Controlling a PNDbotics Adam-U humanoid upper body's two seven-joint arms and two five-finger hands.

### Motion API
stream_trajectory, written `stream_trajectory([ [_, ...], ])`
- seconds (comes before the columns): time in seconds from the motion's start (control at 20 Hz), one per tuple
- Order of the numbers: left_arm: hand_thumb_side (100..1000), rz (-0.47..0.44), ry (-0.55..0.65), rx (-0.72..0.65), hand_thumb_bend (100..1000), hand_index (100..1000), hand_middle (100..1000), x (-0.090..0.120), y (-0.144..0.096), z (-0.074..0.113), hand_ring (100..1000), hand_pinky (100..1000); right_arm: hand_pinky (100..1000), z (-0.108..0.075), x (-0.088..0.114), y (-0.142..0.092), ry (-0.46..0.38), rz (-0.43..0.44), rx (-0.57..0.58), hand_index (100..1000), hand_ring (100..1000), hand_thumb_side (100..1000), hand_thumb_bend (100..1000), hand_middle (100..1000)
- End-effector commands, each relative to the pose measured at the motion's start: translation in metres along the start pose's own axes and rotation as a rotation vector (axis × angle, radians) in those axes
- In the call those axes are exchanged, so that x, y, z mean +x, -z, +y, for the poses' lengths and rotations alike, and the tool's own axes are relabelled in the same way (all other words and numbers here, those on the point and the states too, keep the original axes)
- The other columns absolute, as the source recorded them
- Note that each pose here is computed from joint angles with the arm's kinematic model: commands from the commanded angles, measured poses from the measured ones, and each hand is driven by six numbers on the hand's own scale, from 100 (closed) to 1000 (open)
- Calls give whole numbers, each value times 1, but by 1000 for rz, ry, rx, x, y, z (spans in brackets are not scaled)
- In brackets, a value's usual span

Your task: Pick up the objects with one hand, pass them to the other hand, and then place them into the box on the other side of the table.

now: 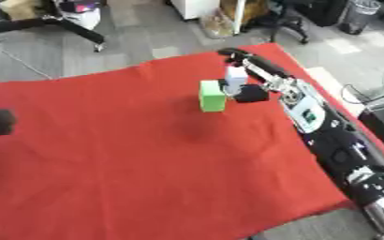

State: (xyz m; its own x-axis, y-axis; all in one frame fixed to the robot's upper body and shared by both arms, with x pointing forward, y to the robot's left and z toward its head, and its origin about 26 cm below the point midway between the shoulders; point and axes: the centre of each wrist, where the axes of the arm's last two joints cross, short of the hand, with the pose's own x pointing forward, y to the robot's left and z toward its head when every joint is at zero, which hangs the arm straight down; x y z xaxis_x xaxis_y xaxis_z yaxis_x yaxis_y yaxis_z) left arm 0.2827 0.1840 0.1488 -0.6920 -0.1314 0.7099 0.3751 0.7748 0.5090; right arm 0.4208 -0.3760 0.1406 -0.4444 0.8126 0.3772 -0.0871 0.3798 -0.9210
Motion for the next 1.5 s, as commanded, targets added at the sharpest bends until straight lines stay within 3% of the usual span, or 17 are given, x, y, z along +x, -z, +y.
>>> stream_trajectory([
  [0.05, 808, -17, -4, -16, 100, 940, 787, 6, 4, -3, 814, 831, 914, -4, -11, 3, -43, 52, 38, 1000, 947, 611, 100, 1000],
  [0.25, 817, -22, -16, -32, 100, 940, 784, 8, 7, -6, 810, 830, 928, 2, -15, 12, -59, 65, 60, 1000, 962, 664, 100, 1000],
  [0.6, 822, -28, -19, -53, 100, 941, 777, 9, 10, -10, 803, 828, 995, 0, -9, 25, -127, 53, 47, 1000, 1000, 581, 100, 1000],
  [0.7, 822, -31, -19, -60, 100, 941, 776, 10, 10, -11, 802, 828, 995, -1, -8, 27, -166, 61, 54, 1000, 1000, 592, 100, 1000],
  [1.0, 825, -35, -15, -64, 100, 941, 773, 10, 11, -12, 799, 828, 988, 10, -17, 22, -237, 123, 172, 1000, 1000, 769, 100, 1000],
  [1.1, 826, -37, -17, -69, 100, 941, 772, 10, 11, -12, 799, 828, 982, 15, -22, 19, -237, 144, 216, 1000, 993, 785, 100, 1000],
  [1.25, 828, -36, -16, -71, 100, 941, 772, 10, 11, -12, 798, 827, 946, 17, -26, 16, -238, 156, 259, 1000, 951, 678, 100, 992],
  [1.35, 829, -35, -16, -71, 100, 942, 771, 10, 11, -12, 798, 827, 864, 17, -27, 14, -242, 157, 270, 1000, 829, 240, 100, 927],
  [1.45, 830, -34, -17, -73, 100, 942, 770, 10, 11, -13, 797, 827, 750, 14, -26, 14, -246, 154, 239, 957, 684, 229, 100, 825],
  [1.5, 830, -32, -17, -73, 100, 942, 770, 10, 11, -13, 797, 827, 649, 12, -25, 15, -248, 147, 198, 885, 573, 216, 100, 724],
])
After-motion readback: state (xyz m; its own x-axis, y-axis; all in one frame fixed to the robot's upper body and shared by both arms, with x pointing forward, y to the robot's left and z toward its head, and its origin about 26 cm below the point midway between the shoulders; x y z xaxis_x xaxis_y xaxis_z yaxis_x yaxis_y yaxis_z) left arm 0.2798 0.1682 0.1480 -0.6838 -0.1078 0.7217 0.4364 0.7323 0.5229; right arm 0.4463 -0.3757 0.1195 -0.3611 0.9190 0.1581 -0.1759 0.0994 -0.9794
